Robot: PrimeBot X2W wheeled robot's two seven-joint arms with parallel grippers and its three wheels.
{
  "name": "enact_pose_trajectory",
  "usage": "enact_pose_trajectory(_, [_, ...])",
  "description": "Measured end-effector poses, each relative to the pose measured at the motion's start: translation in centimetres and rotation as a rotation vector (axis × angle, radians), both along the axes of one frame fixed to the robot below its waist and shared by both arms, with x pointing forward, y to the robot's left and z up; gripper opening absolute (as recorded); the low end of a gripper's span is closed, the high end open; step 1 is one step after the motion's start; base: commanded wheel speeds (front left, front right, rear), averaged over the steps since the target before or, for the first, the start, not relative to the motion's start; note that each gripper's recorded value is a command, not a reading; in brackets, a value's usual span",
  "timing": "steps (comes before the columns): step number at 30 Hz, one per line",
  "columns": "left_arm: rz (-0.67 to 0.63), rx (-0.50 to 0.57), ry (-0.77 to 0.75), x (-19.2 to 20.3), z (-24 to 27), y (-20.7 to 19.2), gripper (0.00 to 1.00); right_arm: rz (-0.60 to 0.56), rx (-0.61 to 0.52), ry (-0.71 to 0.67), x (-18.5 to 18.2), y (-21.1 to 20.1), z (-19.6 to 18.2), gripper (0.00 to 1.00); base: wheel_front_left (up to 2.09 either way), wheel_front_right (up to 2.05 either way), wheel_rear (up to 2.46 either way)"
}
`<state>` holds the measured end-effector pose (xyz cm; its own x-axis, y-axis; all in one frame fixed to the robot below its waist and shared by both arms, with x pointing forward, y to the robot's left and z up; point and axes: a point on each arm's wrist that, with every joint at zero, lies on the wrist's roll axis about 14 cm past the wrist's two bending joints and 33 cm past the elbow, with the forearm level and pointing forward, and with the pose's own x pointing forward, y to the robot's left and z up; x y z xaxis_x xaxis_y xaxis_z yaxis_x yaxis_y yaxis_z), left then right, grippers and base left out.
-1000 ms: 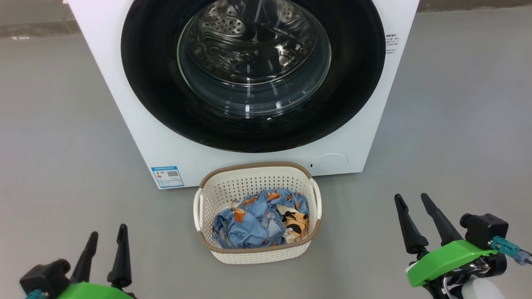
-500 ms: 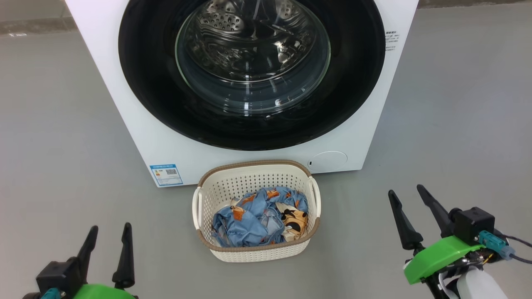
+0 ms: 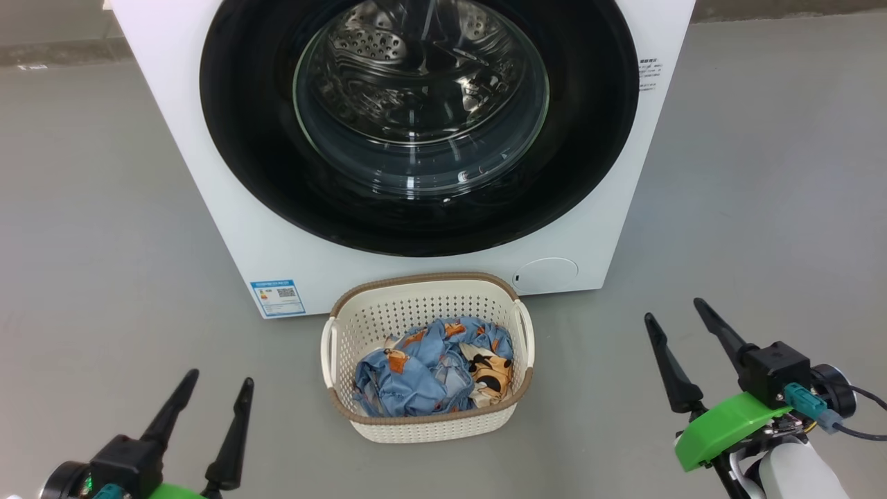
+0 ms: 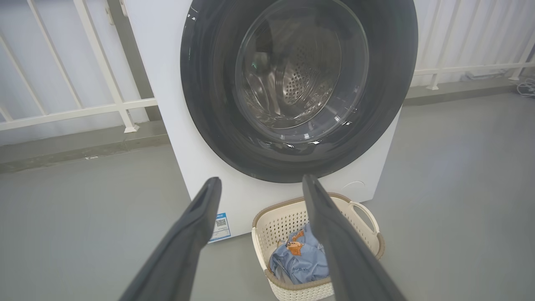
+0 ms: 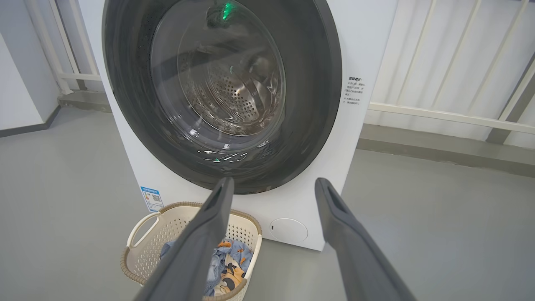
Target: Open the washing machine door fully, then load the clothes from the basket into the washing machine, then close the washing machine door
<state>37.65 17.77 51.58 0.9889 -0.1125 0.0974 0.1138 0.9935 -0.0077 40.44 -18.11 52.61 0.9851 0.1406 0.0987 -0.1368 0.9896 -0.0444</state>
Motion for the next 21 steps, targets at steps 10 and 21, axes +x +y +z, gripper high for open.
enact_pose_trajectory(10, [0.061,-0.022,0.004,-0.1,-0.3,1.4,1.0,-0.059,0.036,-0.022,-0.2,-1.2,0.7,1.0,0.0,0.0,0.0])
enact_pose_trajectory(21, [0.095,-0.031,0.033,-0.3,-1.2,2.2,1.0,-0.082,0.035,-0.013,-0.2,-1.8,0.3,1.0,0.0,0.0,0.0])
